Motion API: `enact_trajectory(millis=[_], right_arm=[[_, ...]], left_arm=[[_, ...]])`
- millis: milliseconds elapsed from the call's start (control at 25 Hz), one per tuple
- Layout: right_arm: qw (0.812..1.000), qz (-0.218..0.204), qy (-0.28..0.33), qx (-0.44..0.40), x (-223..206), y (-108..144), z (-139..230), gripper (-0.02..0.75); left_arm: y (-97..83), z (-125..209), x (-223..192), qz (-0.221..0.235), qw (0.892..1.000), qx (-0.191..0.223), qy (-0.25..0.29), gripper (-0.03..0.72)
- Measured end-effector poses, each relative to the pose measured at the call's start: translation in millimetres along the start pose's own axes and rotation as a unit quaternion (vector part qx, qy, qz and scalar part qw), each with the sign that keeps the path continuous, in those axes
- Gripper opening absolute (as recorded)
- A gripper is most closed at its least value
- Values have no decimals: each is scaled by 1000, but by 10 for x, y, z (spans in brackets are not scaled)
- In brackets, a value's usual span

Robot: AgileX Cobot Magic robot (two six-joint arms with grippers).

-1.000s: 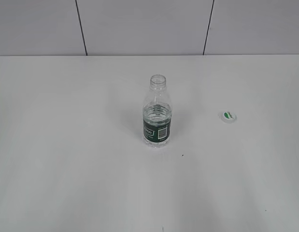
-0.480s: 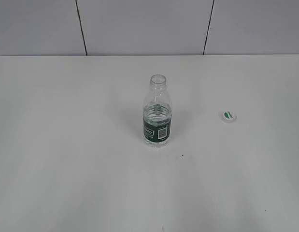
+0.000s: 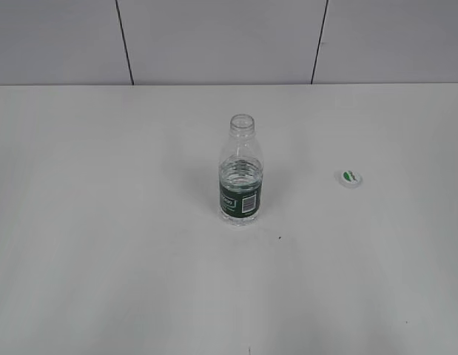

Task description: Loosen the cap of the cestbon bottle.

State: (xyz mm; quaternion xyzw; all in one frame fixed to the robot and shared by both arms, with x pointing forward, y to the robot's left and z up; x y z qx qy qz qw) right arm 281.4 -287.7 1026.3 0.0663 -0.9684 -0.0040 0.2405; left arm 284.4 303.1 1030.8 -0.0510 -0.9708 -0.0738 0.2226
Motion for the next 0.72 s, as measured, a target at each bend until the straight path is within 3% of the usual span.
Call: enact_trajectory(millis=[360, 720], right_arm=[[1000, 0, 0, 0, 0, 0, 0, 587], [1000, 0, 0, 0, 0, 1, 0, 587]], left_arm=[[78, 19, 17, -80, 996, 39, 11, 590], [82, 20, 18, -84, 996, 41, 11, 590]])
Point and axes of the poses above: a point on each arm's last joint axis where the gripper is mounted, x pointing back along that axis away from the gripper, y along the wrist's bending axis when the last joint is at zero, z = x × y, the point moved 6 cm from there along -x, pointing out along that axis toward the gripper, and after that the axes turned 7 degrees about -x, right-handed, at the moved point
